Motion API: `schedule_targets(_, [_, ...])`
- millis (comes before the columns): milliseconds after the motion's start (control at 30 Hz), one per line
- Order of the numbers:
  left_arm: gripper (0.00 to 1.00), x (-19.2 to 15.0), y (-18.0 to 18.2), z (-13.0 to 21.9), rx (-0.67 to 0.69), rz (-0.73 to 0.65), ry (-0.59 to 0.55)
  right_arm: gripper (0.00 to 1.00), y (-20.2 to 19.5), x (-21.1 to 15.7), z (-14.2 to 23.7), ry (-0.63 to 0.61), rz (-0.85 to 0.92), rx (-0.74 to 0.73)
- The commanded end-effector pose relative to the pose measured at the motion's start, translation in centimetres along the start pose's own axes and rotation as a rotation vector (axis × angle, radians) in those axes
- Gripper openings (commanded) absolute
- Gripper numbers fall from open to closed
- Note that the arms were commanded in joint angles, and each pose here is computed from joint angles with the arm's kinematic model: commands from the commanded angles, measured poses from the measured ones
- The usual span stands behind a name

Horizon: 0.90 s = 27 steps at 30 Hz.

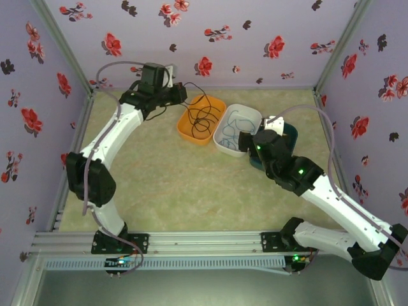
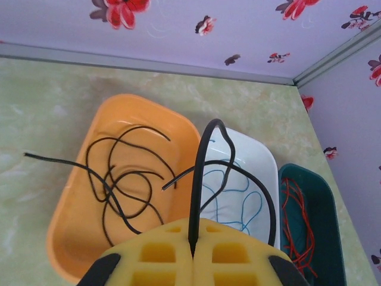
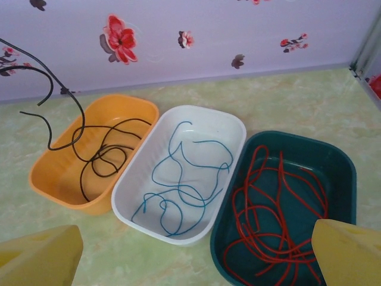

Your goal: Untangle the cables

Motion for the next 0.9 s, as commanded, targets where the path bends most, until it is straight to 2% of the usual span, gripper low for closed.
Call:
schedule_targets(0, [0.0,0.8,-1.3,-1.3,-0.054,0.03,-0.021,0.99,-0.7,1.3,1.0,-0.046,-0.047,-0.027])
schedule_targets(433, [0.0,-1.7,-0.9,-5.9,-0.077,0.099,0.074,0.99,-1.2,0.7,0.6,-0.025,-0.06,-0.037])
schedule_targets(867, [0.0,-4.1,3.6,-7.5,-0.027,0.204,0.14,0.99,-1.4,0.3,0.2,-0.009,-0.069,-0.043])
Point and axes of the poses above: each hand's point on the last joint's axis, 136 mm out from that joint toward the fingers, its own z axis back along the fingers, its own y axis along the line the jaws close on, x = y × z, the point moved 10 cm from there along z, back along the fingers, and after that the axes turned 15 degrees about -z, right-handed, at the moved point
